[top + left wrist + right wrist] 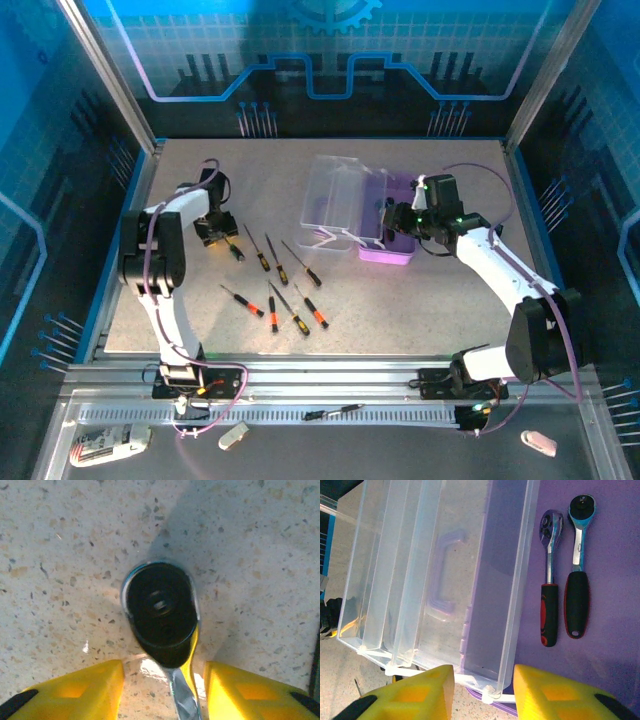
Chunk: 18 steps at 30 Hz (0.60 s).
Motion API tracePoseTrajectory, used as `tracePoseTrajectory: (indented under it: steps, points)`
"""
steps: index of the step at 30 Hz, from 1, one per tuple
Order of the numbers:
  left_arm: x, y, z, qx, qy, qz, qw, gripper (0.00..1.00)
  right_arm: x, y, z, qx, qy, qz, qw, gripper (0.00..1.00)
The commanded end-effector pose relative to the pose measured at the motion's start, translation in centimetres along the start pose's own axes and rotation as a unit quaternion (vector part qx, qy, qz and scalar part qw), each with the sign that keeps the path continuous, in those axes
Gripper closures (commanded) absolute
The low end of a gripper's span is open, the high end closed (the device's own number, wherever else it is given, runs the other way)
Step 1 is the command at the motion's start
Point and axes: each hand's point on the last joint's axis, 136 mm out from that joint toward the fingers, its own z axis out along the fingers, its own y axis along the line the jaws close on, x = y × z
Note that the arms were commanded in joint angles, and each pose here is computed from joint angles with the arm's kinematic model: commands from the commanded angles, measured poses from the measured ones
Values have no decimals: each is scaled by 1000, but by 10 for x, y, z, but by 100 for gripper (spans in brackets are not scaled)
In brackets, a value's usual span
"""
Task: Pack the tool kit
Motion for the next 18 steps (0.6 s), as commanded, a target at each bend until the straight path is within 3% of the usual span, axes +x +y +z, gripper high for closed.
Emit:
tracePoseTrajectory:
  steps: [1, 11, 18]
  points:
    - [14, 1, -17, 18, 5, -20, 1000, 50, -1, 10, -1, -15, -2, -5, 1000, 63]
    - [75, -18, -16, 21, 33, 20, 999, 49, -1, 11, 4, -20, 1, -6, 1000, 63]
    - [75, -16, -7, 1, 31, 27, 999, 58, 0, 14, 4, -25, 3, -3, 1000, 63]
